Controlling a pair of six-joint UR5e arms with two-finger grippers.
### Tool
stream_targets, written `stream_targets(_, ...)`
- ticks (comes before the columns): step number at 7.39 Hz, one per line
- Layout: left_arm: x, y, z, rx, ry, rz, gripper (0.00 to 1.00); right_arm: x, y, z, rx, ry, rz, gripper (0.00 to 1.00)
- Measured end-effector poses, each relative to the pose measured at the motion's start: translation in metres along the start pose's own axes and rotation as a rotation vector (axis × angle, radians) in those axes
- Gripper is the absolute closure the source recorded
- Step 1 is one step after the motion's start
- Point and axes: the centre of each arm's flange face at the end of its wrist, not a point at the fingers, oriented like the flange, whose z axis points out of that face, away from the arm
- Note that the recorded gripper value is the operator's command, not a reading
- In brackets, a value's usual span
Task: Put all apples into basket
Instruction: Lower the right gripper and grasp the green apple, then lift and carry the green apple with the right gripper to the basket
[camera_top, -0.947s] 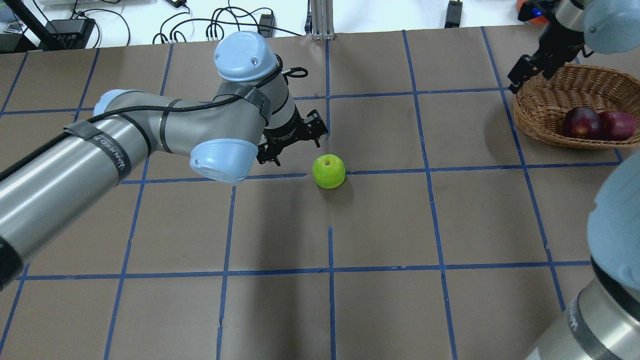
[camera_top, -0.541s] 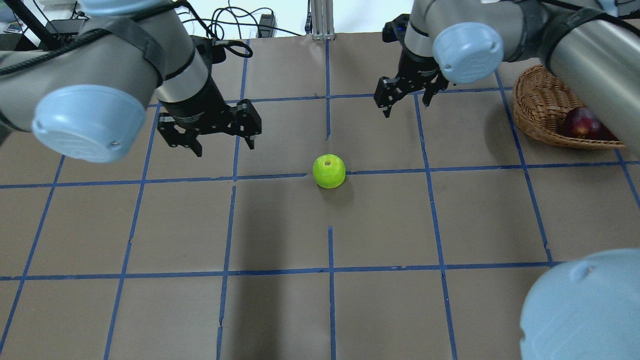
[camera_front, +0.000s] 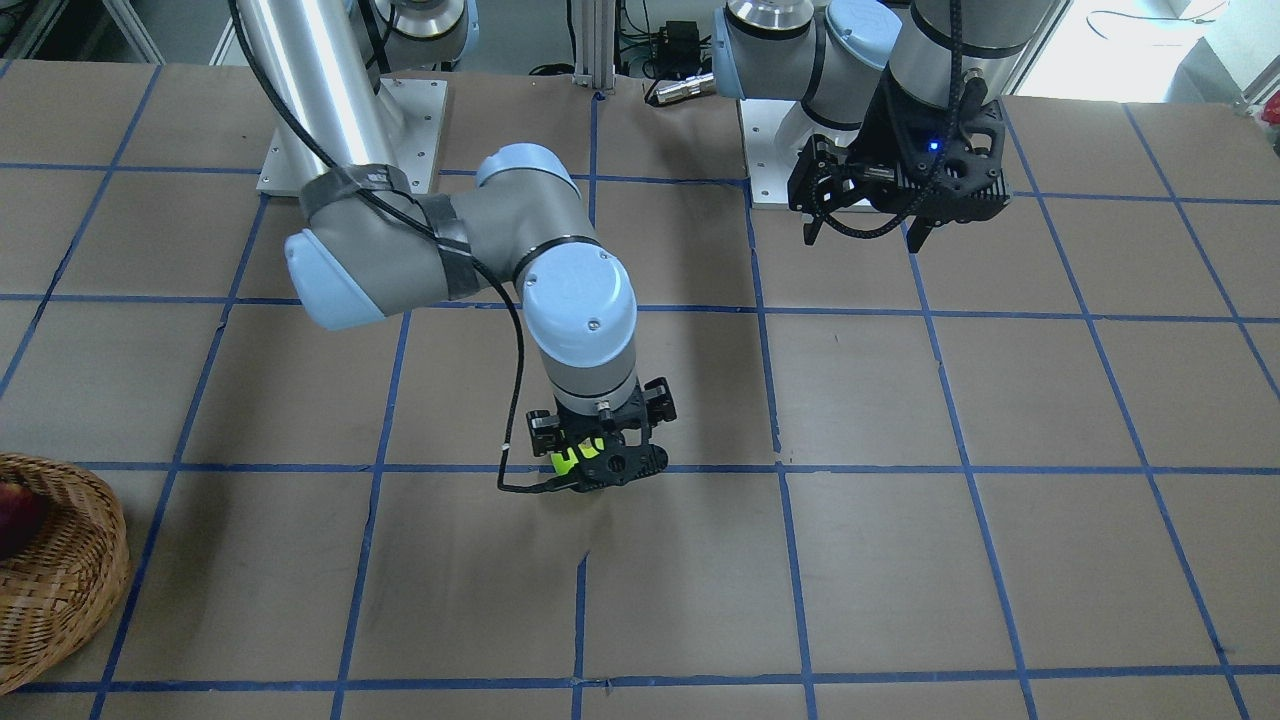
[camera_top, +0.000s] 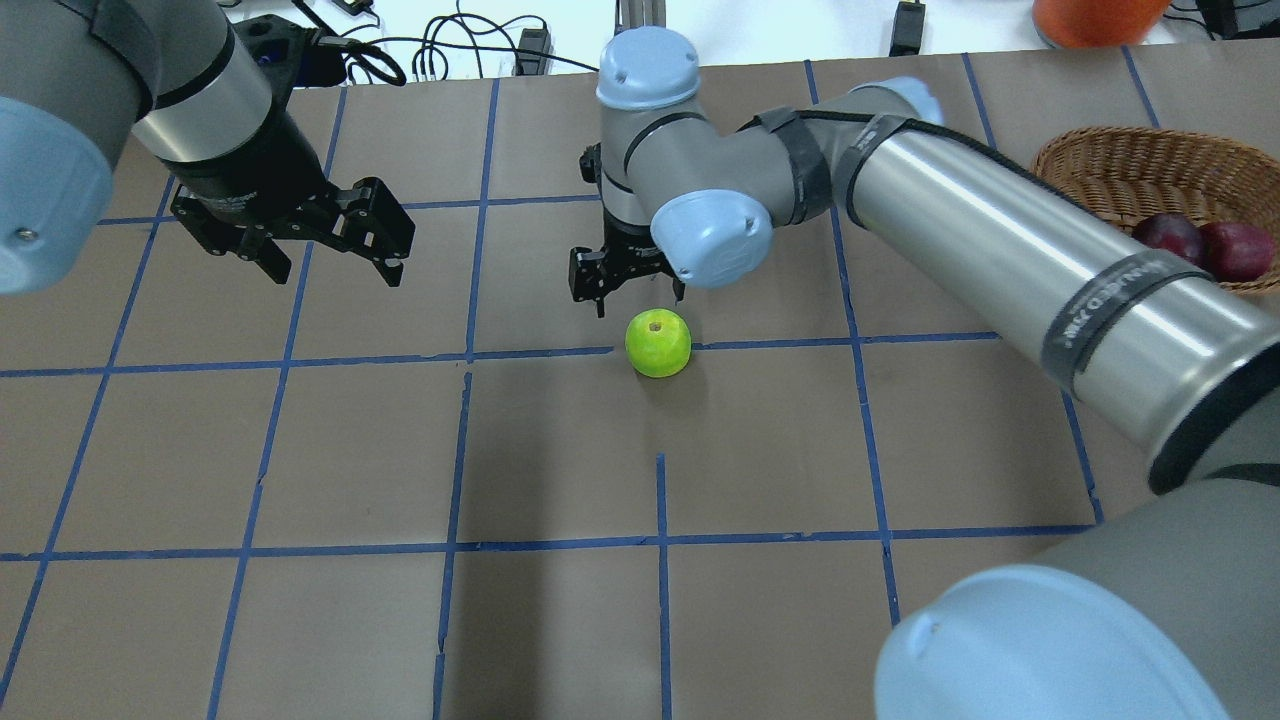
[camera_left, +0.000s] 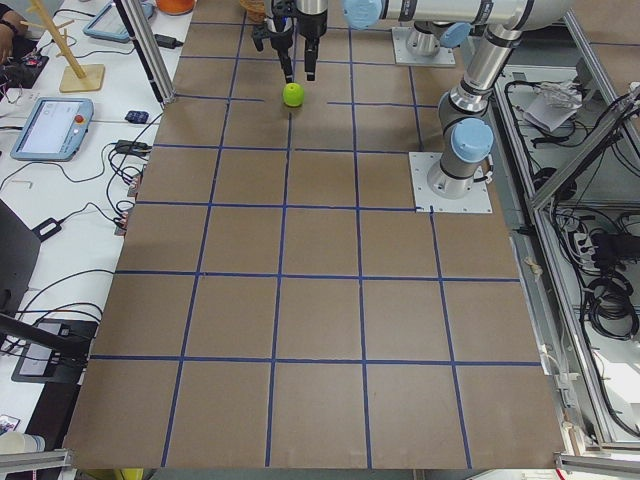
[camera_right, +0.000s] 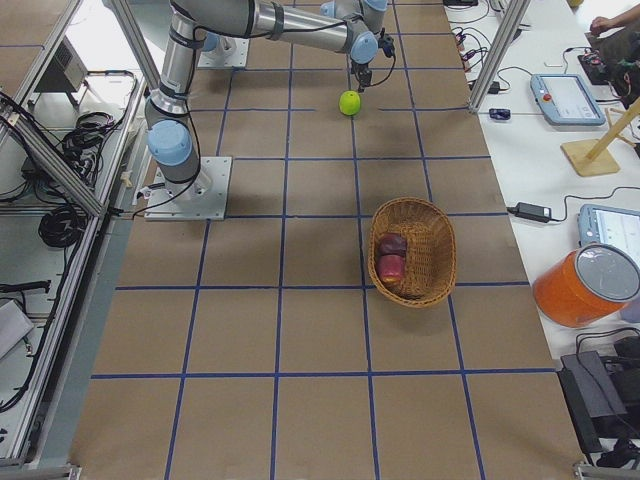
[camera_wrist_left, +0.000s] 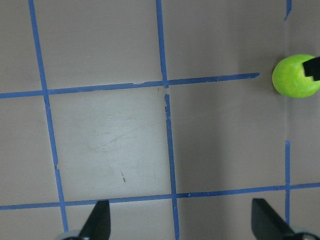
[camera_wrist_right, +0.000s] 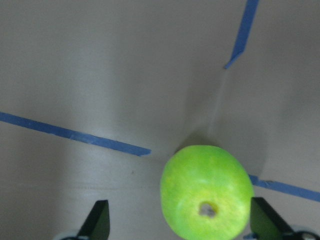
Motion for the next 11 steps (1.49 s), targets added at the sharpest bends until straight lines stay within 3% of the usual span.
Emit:
stream_targets(2, -0.002, -0.003, -0.002, 0.016, 0.003, -0.002, 0.00, -0.012, -0.002, 0.024, 0.003, 0.039, -0.008, 0.00)
stream_targets(4, -0.002, -0.006, -0.001, 0.020, 0.005, -0.003, 0.00, 0.000, -0.005, 0.018, 0.018, 0.128, -0.003, 0.00)
stream_targets(5, -0.003, -0.007, -0.003, 0.024, 0.005, -0.004, 0.00, 0.003, -0.005, 0.015, 0.014, 0.146, 0.000, 0.00)
stream_targets(9, -0.004, -0.007, -0.006, 0.031, 0.004, -0.007, 0.00, 0.005, -0.004, 0.032, -0.012, 0.152, 0.007, 0.00)
stream_targets(10, -0.004, -0.007, -0.007, 0.031, 0.004, -0.007, 0.00, 0.005, -0.006, 0.046, -0.025, 0.154, 0.004, 0.08)
stream_targets(11, -0.004, -0.007, -0.007, 0.031, 0.004, -0.007, 0.00, 0.006, -0.010, 0.056, -0.024, 0.153, 0.000, 0.56)
